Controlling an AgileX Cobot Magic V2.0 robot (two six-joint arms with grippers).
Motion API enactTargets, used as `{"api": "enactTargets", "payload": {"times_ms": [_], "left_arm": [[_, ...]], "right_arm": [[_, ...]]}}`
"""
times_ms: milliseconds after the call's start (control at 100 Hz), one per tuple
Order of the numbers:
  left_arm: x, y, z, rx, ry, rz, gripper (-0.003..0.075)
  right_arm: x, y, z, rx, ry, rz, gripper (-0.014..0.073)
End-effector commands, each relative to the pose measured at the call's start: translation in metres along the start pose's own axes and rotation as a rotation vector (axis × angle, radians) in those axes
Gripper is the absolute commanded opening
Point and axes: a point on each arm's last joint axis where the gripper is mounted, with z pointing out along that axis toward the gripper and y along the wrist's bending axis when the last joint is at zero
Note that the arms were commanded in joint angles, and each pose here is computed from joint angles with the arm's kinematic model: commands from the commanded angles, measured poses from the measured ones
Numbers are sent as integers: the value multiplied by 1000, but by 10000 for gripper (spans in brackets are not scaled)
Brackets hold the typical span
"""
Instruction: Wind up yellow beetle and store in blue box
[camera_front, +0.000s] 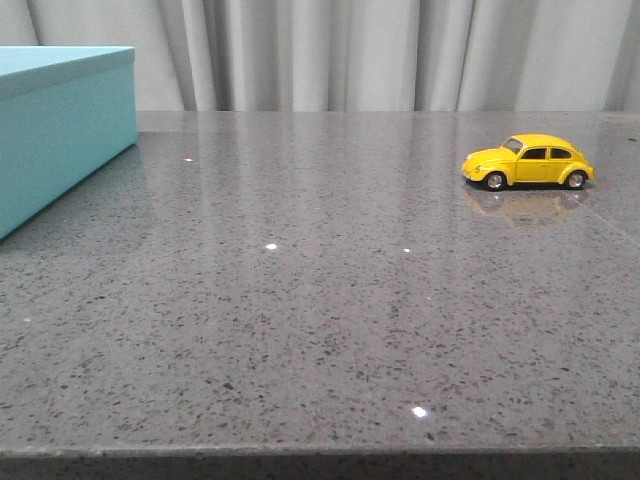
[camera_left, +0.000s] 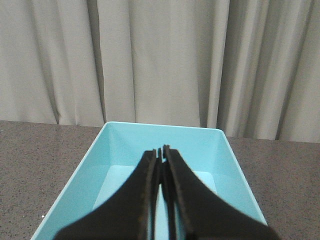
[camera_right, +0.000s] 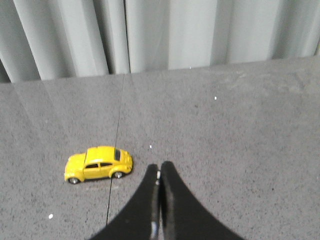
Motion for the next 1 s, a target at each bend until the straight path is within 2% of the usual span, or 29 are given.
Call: {"api": "enactTargets", "payload": {"times_ms": [0, 210, 310, 380, 570, 690, 989], "left_arm": [[-17, -1, 1, 4, -94, -20, -19], [-17, -1, 1, 4, -94, -20, -19], [-17, -1, 1, 4, -94, -20, -19], [-17, -1, 1, 4, -94, -20, -19], [-17, -1, 1, 4, -94, -20, -19], [-17, -1, 1, 4, -94, -20, -19], [-17, -1, 1, 4, -94, -20, -19]], "right_arm": [[-19, 4, 8, -18, -31, -6, -59], [-34, 23, 45, -100, 142, -37, -59], [-41, 33, 67, -123, 220, -52, -29], [-46, 41, 82, -139, 269, -64, 55], [-57, 62, 122, -155, 416, -50, 384], [-62, 72, 148, -137, 538, -45, 495], [-68, 87, 207, -73, 738, -6, 519]]}}
